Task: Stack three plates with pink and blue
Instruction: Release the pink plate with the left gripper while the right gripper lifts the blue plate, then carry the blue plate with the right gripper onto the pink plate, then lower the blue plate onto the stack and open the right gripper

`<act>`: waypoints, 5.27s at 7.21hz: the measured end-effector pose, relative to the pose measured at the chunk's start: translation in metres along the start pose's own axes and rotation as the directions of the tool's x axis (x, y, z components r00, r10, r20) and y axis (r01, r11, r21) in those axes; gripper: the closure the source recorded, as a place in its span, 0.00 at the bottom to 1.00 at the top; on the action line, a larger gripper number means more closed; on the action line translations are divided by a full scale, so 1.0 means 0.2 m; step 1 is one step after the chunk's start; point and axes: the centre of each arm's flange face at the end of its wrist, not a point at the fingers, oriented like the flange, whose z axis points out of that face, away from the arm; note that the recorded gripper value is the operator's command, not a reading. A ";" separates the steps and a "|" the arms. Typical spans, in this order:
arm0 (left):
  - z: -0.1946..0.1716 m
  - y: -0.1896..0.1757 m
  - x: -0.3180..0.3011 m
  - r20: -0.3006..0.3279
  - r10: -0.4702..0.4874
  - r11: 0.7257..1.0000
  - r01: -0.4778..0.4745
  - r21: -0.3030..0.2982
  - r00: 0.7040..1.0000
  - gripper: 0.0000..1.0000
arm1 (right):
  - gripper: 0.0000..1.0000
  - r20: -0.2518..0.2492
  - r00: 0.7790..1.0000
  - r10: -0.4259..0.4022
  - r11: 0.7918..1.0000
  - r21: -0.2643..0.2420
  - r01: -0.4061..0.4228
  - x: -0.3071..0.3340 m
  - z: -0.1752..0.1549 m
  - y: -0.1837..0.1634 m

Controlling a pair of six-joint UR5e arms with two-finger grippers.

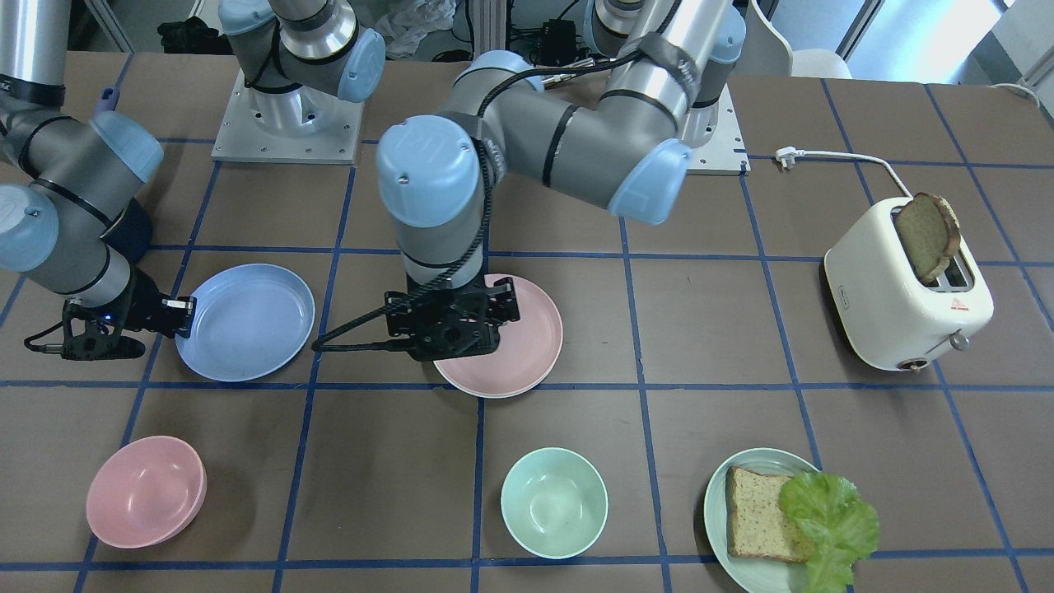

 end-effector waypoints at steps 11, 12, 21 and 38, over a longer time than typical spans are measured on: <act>-0.93 0.12 -1.20 -0.074 0.073 0.995 -0.067 0.076 0.995 0.00 | 0.96 0.084 0.995 0.047 0.999 -0.024 -0.046 0.04 -0.34 -0.16; -0.91 0.12 -1.23 -0.074 0.068 0.994 -0.061 0.093 0.995 0.00 | 0.96 0.113 0.991 0.074 0.997 -0.027 -0.071 0.02 -0.35 -0.17; -0.91 0.14 -1.26 -0.072 0.058 0.993 -0.050 0.105 0.996 0.00 | 0.96 0.116 0.956 0.271 0.963 -0.039 -0.269 -0.92 -0.56 -0.30; -0.92 0.14 -1.27 -0.071 0.057 0.993 -0.049 0.108 0.996 0.00 | 0.98 0.152 0.959 0.240 0.970 -0.016 -0.241 -1.77 -0.20 0.05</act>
